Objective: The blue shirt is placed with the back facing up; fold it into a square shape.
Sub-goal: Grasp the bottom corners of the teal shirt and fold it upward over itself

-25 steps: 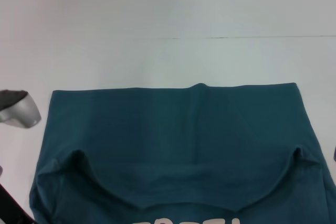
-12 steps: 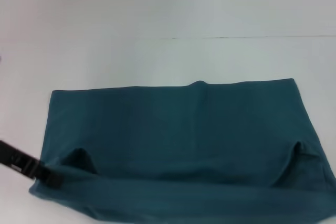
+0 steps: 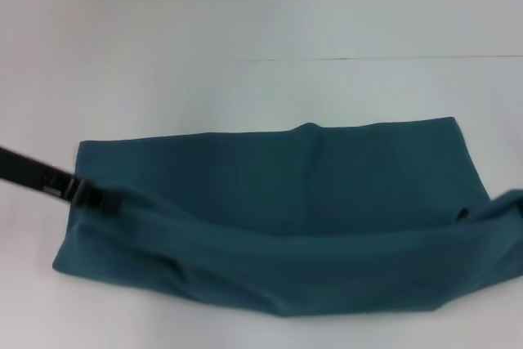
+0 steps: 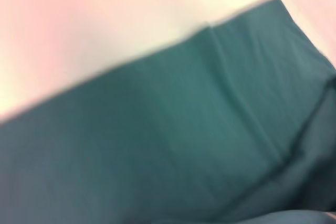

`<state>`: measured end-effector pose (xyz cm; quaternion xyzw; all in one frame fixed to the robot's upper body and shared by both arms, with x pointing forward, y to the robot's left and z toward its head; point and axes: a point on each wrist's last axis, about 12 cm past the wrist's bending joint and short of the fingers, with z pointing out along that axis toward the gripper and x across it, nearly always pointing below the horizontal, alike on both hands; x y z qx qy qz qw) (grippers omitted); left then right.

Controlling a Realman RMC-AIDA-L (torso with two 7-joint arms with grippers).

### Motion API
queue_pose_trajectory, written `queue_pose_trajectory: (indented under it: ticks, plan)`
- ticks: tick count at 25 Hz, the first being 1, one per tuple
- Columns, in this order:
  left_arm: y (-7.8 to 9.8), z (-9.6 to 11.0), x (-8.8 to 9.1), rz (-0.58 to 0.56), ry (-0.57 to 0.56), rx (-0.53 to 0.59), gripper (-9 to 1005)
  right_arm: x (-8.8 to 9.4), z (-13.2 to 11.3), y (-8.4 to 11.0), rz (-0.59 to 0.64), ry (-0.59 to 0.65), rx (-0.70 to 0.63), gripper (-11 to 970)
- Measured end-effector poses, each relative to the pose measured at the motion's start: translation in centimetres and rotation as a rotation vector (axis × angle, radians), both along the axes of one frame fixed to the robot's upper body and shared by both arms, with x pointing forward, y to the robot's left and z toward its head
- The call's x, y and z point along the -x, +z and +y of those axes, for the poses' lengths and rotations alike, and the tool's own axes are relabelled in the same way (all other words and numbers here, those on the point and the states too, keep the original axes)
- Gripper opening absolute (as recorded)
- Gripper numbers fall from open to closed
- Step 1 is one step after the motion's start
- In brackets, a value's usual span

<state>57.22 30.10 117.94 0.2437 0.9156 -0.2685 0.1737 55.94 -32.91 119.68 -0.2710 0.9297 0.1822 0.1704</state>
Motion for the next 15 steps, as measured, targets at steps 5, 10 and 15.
queue_pose_trajectory:
  ticks: [5,10,15]
  plan:
    - [0.2,-0.2,-2.0,-0.100,0.085,-0.024,53,-1.7,0.6,0.0,-0.053,-0.079,0.003,65]
    - [-0.1,-0.2,-3.3,-0.158,0.143,-0.063,53,-3.5,0.8,-0.5,-0.109,-0.165,0.024,66]
    - [-1.0,-0.1,-4.1,-0.189,0.188,-0.102,54,-5.1,1.7,-1.6,-0.160,-0.221,0.049,67]
